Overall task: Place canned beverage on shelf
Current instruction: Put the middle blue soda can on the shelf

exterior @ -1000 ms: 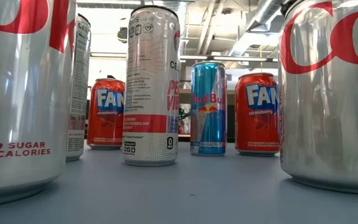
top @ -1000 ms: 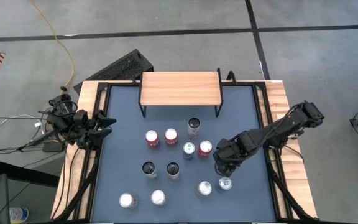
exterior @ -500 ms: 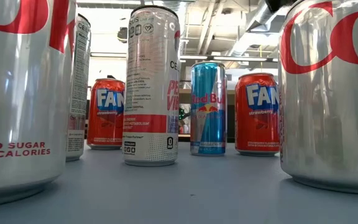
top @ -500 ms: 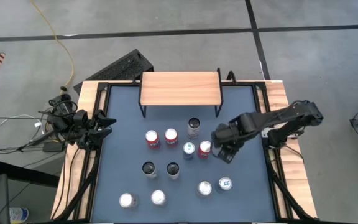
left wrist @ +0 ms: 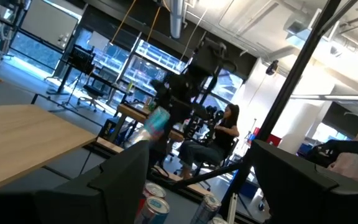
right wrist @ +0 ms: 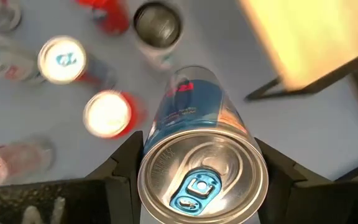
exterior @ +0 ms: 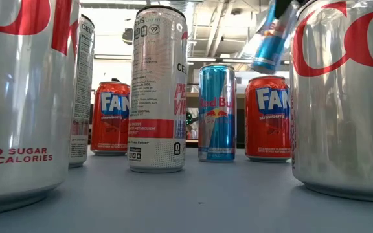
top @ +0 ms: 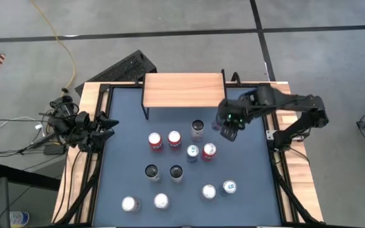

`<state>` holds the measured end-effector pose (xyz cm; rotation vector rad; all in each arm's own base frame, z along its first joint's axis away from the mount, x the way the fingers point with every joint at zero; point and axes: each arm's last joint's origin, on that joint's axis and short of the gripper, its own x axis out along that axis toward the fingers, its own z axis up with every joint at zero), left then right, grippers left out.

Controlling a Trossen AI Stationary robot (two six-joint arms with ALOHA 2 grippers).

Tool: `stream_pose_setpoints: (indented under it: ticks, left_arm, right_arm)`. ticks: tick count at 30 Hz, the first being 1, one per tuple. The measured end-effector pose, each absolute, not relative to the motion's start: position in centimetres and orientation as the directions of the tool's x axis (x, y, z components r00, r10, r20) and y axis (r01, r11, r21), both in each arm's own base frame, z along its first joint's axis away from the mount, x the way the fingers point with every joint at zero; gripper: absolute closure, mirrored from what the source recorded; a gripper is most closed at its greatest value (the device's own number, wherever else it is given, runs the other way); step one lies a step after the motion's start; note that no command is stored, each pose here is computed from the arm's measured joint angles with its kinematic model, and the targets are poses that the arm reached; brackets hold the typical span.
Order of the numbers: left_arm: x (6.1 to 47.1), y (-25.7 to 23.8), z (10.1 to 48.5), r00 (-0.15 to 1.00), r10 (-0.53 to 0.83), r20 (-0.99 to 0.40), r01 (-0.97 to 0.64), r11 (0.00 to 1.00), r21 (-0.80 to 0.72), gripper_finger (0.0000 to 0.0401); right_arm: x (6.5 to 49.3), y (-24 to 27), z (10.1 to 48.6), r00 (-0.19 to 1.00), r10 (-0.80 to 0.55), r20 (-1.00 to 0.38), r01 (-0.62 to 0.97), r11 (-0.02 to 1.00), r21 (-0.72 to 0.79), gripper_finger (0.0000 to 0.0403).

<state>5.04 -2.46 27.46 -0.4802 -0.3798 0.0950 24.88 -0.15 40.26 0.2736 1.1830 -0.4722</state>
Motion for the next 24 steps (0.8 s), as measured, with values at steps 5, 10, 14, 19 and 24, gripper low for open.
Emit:
stream_pose_setpoints:
  ticks: [5, 10, 14, 19, 24]
  left_arm:
    - [5.0, -2.4, 27.4, 0.926, 0.197, 0.322, -0.025, 0.883, -0.469, 0.0129]
    - [5.0, -2.4, 27.4, 0.926, 0.199, 0.321, -0.027, 0.883, -0.469, 0.0129]
    - [5.0, -2.4, 27.4, 0.926, 0.206, 0.317, -0.036, 0.883, -0.468, 0.0129]
    - [5.0, -2.3, 27.4, 0.926, 0.218, 0.310, -0.049, 0.880, -0.472, 0.0129]
    - [5.0, -2.3, 27.4, 0.925, 0.221, 0.308, -0.053, 0.879, -0.473, 0.0129]
  right_arm:
    - [25.1, -2.9, 41.7, 0.366, -0.288, -0.885, 0.477, 0.875, -0.087, 0.0204]
    - [25.8, -5.5, 42.4, 0.454, -0.349, -0.819, 0.439, 0.888, -0.136, 0.0204]
    - [26.4, -7.3, 42.8, 0.502, -0.394, -0.770, 0.392, 0.897, -0.204, 0.0204]
    - [27.6, -9.2, 42.7, 0.545, -0.422, -0.724, 0.338, 0.902, -0.270, 0.0204]
    - [28.9, -11.1, 41.3, 0.526, -0.390, -0.755, 0.286, 0.918, -0.275, 0.0204]
